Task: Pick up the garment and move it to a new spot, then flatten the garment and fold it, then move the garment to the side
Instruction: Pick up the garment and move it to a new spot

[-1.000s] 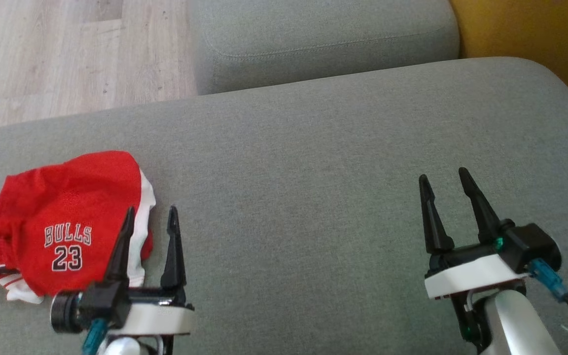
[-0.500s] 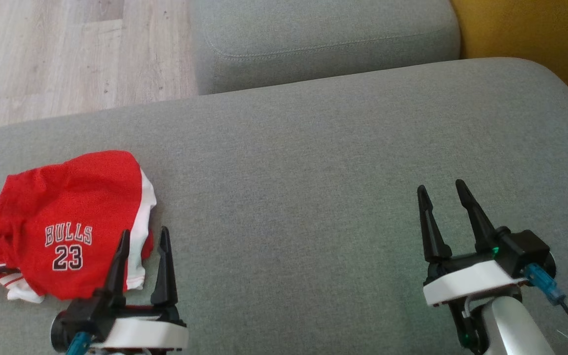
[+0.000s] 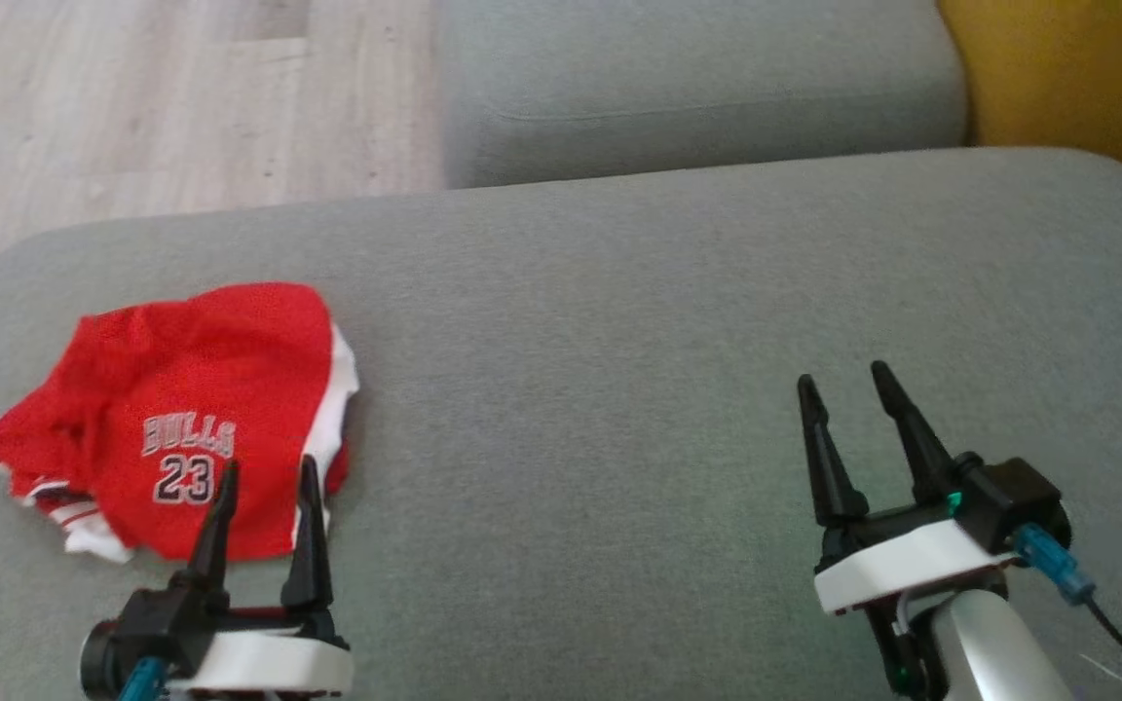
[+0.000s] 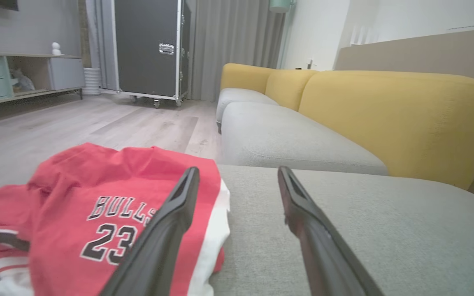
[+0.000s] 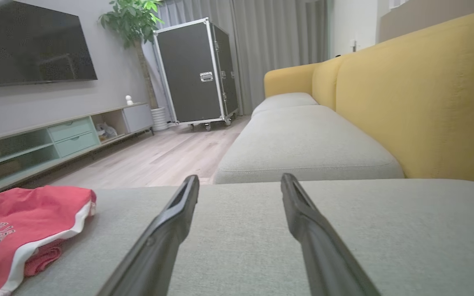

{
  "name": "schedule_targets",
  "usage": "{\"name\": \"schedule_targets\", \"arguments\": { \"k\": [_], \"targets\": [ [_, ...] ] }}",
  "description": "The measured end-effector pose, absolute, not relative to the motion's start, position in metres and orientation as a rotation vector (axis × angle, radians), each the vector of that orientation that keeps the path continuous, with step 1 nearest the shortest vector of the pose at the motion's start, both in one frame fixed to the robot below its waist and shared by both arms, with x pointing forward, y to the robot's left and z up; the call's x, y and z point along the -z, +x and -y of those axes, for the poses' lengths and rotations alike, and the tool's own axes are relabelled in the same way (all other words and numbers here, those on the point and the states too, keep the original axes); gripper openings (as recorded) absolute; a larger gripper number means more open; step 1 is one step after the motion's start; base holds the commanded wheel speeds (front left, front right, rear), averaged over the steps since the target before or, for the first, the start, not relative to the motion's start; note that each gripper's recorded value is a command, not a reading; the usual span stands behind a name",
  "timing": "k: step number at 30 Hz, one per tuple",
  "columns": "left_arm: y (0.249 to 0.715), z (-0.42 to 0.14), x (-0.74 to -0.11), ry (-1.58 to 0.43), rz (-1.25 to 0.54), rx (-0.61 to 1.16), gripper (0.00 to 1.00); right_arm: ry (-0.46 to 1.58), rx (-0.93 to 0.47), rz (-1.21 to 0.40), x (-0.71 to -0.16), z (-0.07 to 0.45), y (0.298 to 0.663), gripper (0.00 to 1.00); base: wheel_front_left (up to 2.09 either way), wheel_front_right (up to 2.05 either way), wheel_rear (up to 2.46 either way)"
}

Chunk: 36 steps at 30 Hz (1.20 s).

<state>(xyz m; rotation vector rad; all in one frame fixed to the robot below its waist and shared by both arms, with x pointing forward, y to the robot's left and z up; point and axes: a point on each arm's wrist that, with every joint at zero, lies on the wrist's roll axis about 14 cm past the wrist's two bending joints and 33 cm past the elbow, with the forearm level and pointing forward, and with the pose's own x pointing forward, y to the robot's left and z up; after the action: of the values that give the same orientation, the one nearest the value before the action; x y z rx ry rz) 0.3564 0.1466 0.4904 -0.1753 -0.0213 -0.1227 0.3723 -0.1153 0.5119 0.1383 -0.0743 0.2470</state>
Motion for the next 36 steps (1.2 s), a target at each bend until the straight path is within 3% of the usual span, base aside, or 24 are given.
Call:
{"name": "schedule_targets", "arguments": {
  "k": [25, 32, 36],
  "targets": [
    [0.276, -0.257, -0.487, -0.154, 0.059, -0.244, 1.00, 0.180, -0.639, 0.024, -0.509, -0.012, 0.345, 1.00, 0.00, 0.00, 0.00],
    [0.287, -0.261, -0.483, -0.087, 0.023, -0.206, 1.00, 0.195, -0.637, -0.007, -0.500, -0.012, 0.346, 1.00, 0.00, 0.00, 0.00],
    [0.318, -0.274, -0.485, 0.022, -0.041, -0.145, 1.00, 0.198, -0.616, -0.030, -0.491, -0.006, 0.353, 1.00, 0.00, 0.00, 0.00]
  ]
}}
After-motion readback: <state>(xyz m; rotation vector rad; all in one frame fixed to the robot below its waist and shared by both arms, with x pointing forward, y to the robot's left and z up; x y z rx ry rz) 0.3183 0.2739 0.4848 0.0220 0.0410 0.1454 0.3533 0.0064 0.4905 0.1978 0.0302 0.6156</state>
